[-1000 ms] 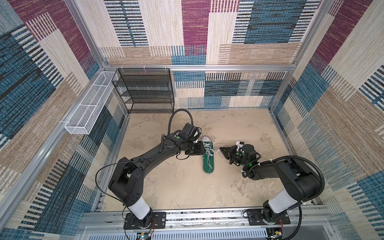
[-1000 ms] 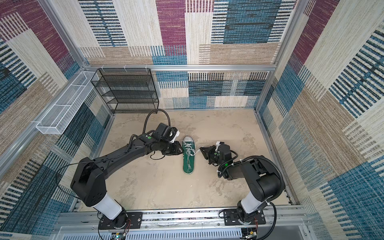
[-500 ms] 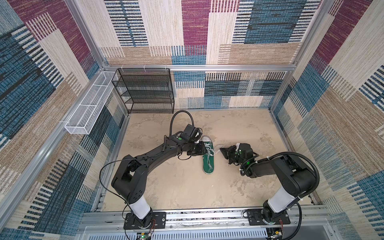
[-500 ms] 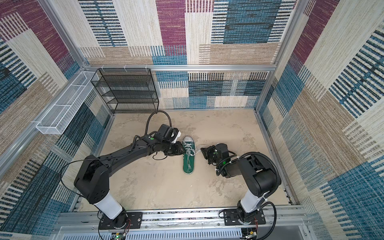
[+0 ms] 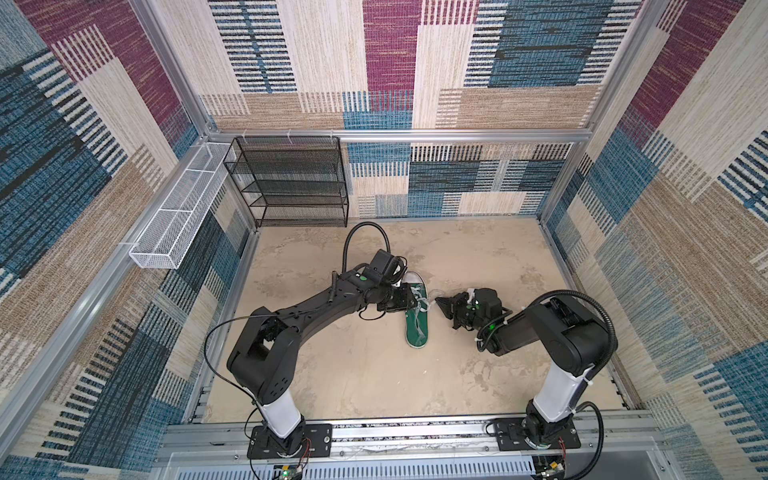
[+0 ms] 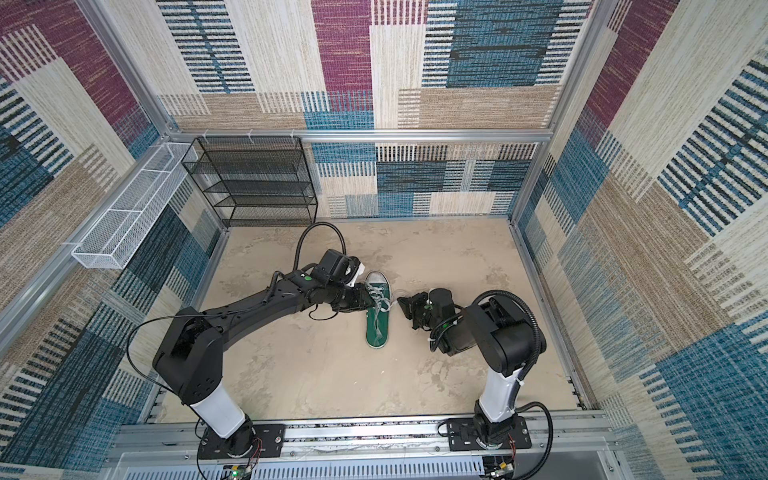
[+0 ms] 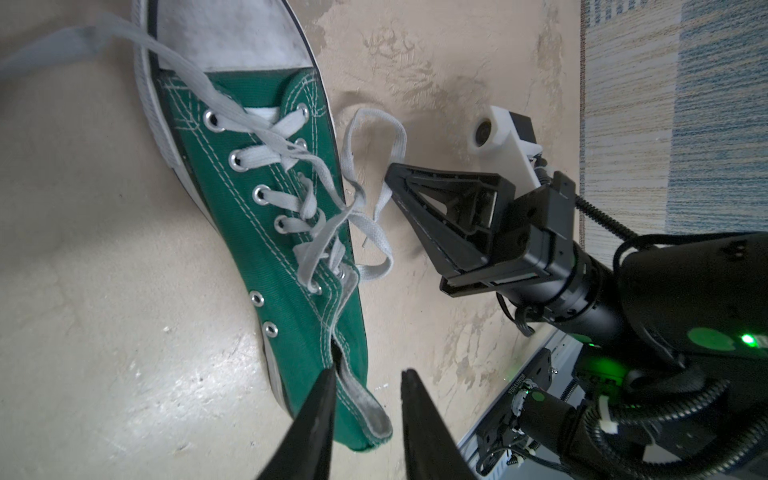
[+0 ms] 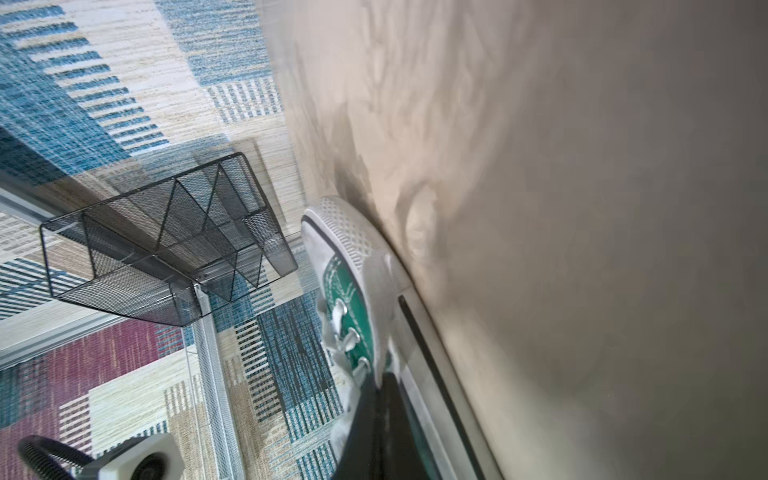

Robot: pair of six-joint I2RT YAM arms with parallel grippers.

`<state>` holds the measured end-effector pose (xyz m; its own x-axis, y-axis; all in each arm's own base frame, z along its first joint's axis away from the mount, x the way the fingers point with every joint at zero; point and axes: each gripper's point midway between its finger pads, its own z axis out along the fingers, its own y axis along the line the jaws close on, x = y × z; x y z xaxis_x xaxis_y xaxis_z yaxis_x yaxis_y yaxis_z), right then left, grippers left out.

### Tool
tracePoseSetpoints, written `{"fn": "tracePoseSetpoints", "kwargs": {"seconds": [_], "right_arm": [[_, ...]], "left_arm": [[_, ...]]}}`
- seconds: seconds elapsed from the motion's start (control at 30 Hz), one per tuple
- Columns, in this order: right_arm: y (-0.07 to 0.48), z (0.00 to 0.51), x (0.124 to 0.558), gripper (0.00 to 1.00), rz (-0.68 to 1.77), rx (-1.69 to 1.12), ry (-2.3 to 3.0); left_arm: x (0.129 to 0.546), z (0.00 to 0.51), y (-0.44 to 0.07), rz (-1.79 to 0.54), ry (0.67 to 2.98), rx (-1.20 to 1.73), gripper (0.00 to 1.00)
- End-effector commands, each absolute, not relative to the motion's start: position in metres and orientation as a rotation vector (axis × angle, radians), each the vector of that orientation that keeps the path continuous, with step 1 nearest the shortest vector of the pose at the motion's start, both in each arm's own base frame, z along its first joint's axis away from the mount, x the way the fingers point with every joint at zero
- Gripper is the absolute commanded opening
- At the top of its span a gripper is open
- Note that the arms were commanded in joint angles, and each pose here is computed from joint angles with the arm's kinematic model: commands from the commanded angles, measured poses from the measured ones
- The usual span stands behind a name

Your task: Tie the shoes

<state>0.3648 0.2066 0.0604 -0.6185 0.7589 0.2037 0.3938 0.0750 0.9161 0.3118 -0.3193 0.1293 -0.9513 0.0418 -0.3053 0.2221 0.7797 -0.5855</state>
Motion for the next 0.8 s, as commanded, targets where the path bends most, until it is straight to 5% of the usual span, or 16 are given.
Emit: {"fn": "tracePoseSetpoints", "kwargs": {"seconds": [0.0, 0.77], "right_arm": [[0.213, 0.078, 0.370, 0.00, 1.644, 1.111, 1.977], [0.236, 0.077, 0.354, 0.00, 1.807, 1.025, 2.065]], "left_arm": [[0.314, 0.132, -0.323, -0.965, 2.683, 0.197, 0.31], [0.311, 0.124, -0.327, -0.977, 2.702, 0.206, 0.31]]}}
